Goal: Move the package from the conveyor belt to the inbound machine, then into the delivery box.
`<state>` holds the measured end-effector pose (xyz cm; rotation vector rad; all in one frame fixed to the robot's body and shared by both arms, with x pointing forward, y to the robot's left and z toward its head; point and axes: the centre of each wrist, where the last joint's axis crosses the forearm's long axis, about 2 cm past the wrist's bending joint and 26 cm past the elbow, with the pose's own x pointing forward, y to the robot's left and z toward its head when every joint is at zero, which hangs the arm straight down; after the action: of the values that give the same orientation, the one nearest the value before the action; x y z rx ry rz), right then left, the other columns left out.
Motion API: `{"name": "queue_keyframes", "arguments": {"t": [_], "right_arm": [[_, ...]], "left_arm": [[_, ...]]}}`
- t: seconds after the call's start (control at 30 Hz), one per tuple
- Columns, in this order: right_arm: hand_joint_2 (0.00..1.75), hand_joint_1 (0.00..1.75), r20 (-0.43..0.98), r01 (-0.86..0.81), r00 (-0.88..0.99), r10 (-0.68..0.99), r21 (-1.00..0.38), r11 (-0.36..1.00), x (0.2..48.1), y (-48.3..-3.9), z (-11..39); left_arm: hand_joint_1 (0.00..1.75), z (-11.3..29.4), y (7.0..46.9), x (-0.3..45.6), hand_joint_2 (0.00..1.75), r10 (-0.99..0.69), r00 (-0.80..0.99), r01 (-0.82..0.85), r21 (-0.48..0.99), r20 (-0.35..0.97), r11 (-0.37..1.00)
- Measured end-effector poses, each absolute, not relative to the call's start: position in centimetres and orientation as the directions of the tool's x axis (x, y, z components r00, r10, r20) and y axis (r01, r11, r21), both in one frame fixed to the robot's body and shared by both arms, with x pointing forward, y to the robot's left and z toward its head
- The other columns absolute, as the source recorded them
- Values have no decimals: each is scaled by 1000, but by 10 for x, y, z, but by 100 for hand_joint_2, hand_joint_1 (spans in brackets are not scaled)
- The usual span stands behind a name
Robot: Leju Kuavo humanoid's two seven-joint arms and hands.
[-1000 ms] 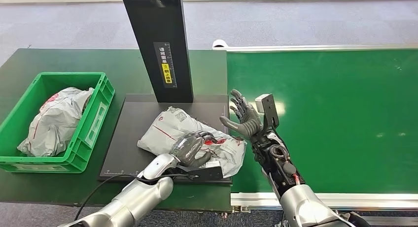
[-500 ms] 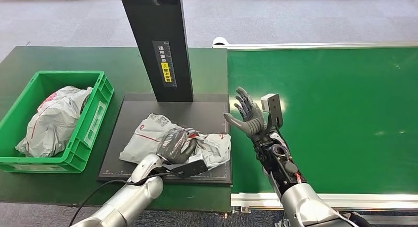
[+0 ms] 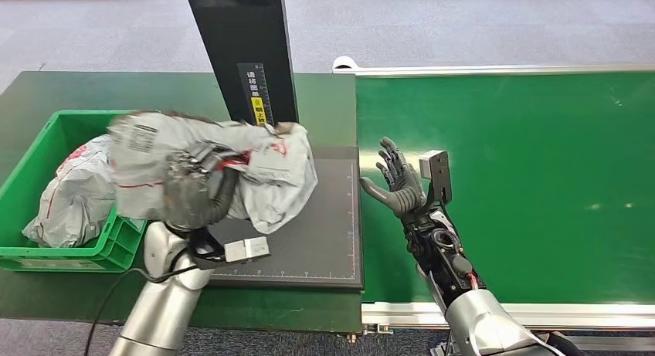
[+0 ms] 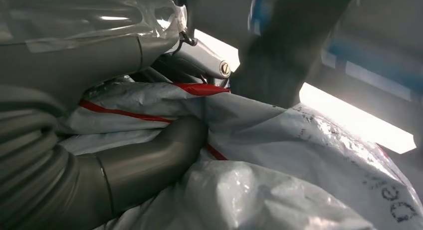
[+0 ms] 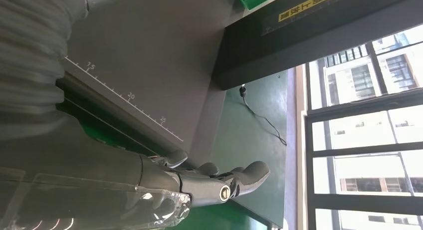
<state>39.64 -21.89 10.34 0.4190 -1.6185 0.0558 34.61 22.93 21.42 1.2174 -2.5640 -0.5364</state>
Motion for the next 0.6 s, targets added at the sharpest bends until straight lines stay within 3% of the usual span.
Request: {"name": "queue_keyframes", "arguments": {"t": [0.27, 0.5, 0.6], "right_arm": [[175, 0, 973, -315, -24, -230, 211, 925, 394, -218, 101], [175, 0, 973, -348, -20, -232, 211, 914, 393, -214, 101], [175, 0, 974, -357, -17, -226, 205, 911, 393, -210, 102]], "left_arm": [[175, 277, 304, 317, 175, -945, -315, -930, 225, -88, 290], [175, 281, 350, 309, 175, -990, -95, -969, 236, -105, 68], [175, 272, 368, 319, 175, -999, 36, -942, 333, -36, -47]]}}
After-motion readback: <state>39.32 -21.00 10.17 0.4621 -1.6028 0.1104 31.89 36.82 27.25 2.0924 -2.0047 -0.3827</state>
